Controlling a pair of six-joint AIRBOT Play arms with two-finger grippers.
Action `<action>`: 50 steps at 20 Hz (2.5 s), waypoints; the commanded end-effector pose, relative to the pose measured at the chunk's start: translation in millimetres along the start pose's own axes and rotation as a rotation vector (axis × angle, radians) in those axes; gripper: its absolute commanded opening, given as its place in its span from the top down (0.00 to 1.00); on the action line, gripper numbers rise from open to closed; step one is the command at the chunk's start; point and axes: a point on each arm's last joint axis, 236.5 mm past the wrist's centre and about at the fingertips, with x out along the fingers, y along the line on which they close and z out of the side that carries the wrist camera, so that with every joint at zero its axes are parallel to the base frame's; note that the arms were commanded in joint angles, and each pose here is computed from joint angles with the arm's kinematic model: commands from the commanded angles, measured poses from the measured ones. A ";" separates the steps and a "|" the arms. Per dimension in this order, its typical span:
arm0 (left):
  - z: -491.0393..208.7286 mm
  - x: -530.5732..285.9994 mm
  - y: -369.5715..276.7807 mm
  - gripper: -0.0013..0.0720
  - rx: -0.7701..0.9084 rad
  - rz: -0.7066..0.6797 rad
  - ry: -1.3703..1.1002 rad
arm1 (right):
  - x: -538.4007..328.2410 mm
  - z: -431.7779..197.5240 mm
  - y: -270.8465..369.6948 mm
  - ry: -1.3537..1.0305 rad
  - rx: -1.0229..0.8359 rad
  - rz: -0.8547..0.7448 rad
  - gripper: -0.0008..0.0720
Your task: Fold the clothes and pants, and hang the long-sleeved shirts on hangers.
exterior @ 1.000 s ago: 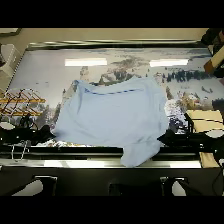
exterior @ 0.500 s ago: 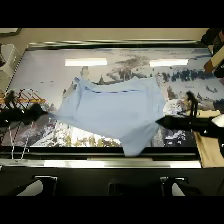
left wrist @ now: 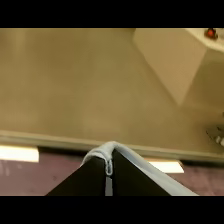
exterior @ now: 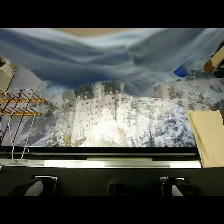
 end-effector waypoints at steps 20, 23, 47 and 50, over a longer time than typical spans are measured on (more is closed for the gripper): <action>-402.2 187.5 146.5 0.97 -0.226 0.233 0.799 | 207.3 -310.7 -117.2 0.750 0.512 -0.061 0.93; -471.1 236.1 180.2 0.97 -0.236 0.274 0.752 | 256.2 -398.3 -158.8 0.781 0.573 -0.126 0.93; -568.6 154.0 154.0 0.97 -0.293 0.245 1.351 | 189.1 -543.1 -218.9 1.238 0.475 -0.393 0.93; -575.2 148.7 141.6 0.97 -0.276 0.230 1.392 | 187.6 -550.5 -219.0 1.255 0.481 -0.394 0.93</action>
